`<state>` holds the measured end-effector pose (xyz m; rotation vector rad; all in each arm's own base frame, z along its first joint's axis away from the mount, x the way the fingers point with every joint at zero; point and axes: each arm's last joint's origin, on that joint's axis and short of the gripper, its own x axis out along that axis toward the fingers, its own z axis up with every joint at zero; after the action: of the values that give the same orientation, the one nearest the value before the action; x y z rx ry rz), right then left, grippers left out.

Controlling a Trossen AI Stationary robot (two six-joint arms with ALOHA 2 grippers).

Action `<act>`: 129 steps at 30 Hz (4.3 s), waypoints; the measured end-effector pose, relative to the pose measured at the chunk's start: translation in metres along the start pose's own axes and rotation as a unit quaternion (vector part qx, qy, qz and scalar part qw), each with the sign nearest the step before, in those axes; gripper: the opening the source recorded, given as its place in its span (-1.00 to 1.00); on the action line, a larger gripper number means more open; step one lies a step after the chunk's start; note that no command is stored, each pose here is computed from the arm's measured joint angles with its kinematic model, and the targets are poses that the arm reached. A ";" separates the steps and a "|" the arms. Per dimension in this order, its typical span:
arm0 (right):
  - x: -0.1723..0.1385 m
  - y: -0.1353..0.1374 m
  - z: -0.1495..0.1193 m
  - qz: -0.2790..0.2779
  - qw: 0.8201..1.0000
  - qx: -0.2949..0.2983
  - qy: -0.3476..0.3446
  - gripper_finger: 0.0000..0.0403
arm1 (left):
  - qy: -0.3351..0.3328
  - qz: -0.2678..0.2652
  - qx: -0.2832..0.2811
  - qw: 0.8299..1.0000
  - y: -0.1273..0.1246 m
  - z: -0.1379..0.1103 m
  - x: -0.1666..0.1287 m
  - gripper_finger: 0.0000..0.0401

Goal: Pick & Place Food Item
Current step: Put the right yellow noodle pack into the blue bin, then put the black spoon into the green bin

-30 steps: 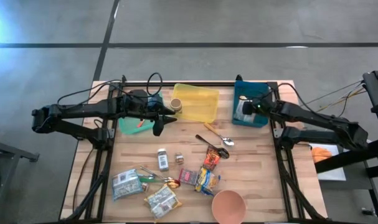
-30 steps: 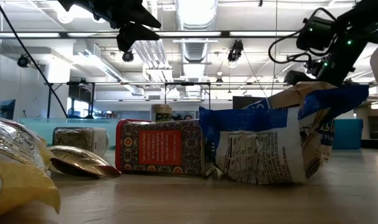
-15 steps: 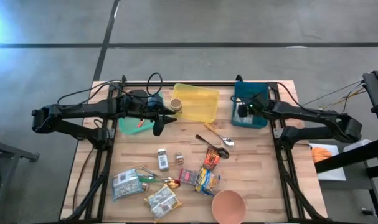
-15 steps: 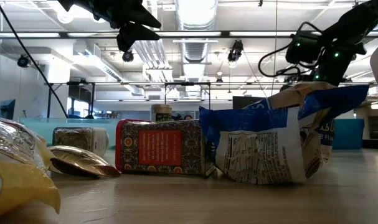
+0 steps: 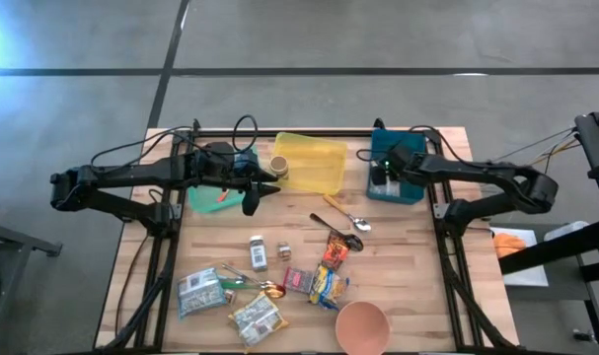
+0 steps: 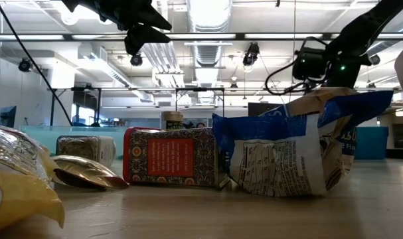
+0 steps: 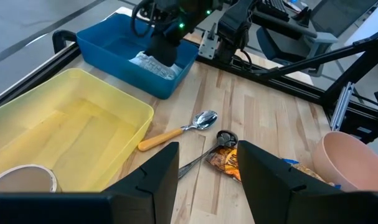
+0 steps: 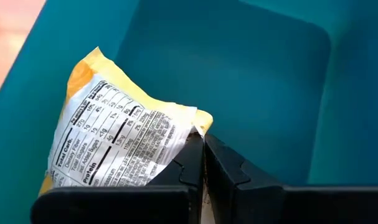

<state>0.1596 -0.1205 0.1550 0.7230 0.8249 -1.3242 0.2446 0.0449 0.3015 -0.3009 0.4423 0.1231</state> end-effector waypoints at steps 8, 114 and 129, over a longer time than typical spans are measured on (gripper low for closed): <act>0.002 0.002 -0.002 0.017 0.999 -0.023 0.027 -0.96 | 0.001 0.000 0.000 1.000 0.000 0.000 0.000 -0.16; -0.076 0.167 -0.127 0.227 0.855 -0.459 0.087 -0.03 | 0.040 0.052 -0.005 0.998 0.005 -0.011 0.001 -0.16; -0.065 0.172 -0.130 0.219 0.847 -0.477 0.086 -0.58 | 0.040 0.052 -0.005 0.998 0.006 -0.011 0.001 -0.16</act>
<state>0.3131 0.0435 0.1396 0.1887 1.2279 -0.3231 0.2399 0.0467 0.2901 -0.2940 0.5379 0.2159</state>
